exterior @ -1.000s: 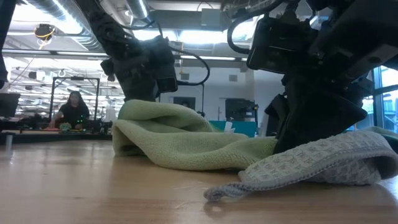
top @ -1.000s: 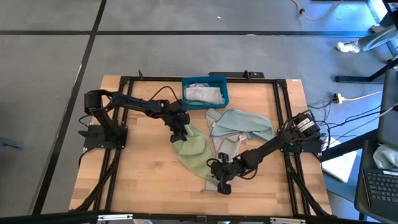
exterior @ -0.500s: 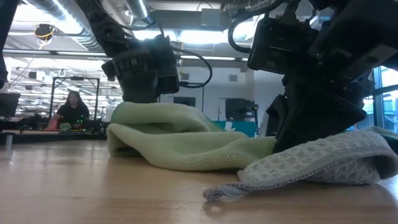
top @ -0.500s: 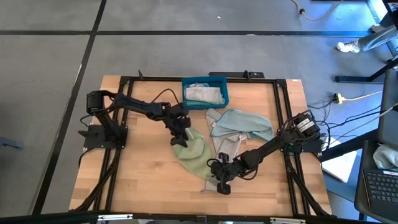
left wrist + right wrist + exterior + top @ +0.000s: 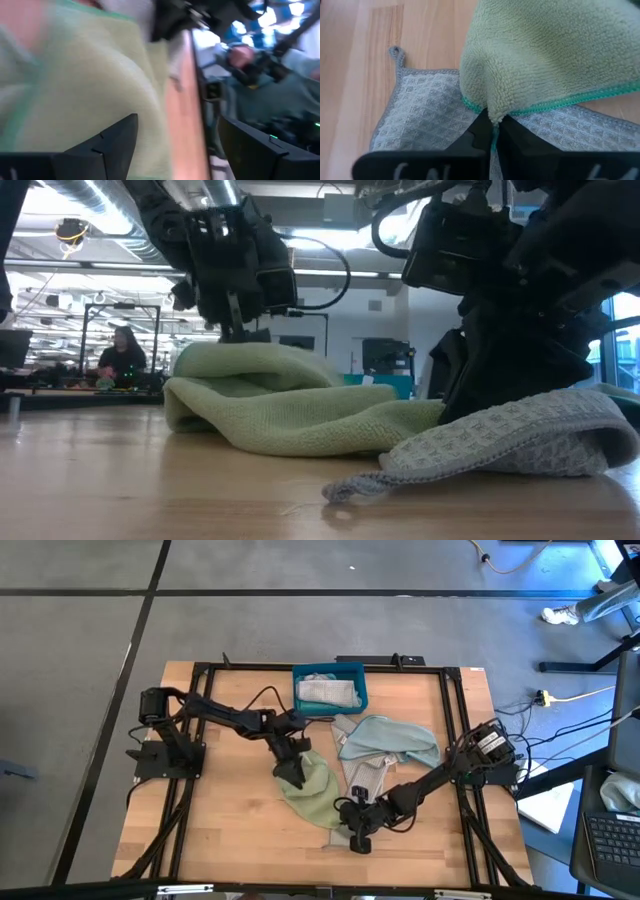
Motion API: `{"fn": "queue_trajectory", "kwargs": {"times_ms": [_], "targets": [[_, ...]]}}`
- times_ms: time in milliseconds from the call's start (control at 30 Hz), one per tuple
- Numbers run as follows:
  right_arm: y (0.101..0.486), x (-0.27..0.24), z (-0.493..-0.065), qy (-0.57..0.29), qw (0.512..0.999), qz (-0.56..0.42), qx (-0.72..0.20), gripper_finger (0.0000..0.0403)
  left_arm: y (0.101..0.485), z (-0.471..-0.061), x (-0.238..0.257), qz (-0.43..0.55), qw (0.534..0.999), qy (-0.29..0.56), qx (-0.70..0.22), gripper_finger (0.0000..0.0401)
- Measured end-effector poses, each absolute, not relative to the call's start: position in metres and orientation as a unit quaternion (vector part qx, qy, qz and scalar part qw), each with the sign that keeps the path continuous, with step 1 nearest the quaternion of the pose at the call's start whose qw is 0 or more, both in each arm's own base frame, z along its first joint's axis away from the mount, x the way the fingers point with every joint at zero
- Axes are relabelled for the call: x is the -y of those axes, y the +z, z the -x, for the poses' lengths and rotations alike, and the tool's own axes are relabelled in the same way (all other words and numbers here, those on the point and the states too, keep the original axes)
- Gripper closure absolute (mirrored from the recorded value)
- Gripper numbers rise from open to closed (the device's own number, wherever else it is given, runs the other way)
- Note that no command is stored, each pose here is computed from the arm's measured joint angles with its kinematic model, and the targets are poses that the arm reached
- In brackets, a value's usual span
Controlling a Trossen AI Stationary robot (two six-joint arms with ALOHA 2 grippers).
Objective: Fold microfiber towels
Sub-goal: Fold the green towel
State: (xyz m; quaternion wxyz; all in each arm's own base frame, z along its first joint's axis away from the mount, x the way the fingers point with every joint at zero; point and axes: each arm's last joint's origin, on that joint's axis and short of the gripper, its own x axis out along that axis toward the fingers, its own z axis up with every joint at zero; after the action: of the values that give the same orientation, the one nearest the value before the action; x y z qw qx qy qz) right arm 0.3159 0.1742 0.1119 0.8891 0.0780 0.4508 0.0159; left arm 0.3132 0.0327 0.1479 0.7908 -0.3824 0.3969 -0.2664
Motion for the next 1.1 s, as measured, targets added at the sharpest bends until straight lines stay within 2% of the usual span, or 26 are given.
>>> {"fn": "queue_trajectory", "kwargs": {"times_ms": [300, 500, 700, 833, 1100], "targets": [[0.112, -0.177, -0.314, 0.014, 0.893, -0.058, -0.447, 0.0396, 0.151, -0.314, -0.019, 0.404, 0.757, -0.314, -0.406, 0.0136], [0.112, -0.177, -0.314, 0.015, 0.893, -0.057, -0.447, 0.0376, 0.141, -0.307, -0.002, 0.404, 0.741, -0.262, -0.467, 0.0141], [0.112, -0.177, -0.314, 0.015, 0.893, -0.055, -0.446, 0.0391, 0.131, -0.292, 0.029, 0.377, 0.699, -0.243, -0.557, 0.0144], [0.112, -0.177, -0.314, 0.015, 0.893, -0.054, -0.446, 0.0396, 0.131, -0.29, 0.047, 0.371, 0.687, -0.257, -0.569, 0.0144], [0.112, -0.177, -0.314, 0.015, 0.893, -0.054, -0.446, 0.0378, 0.145, -0.295, 0.055, 0.383, 0.685, -0.257, -0.564, 0.0144]]}}
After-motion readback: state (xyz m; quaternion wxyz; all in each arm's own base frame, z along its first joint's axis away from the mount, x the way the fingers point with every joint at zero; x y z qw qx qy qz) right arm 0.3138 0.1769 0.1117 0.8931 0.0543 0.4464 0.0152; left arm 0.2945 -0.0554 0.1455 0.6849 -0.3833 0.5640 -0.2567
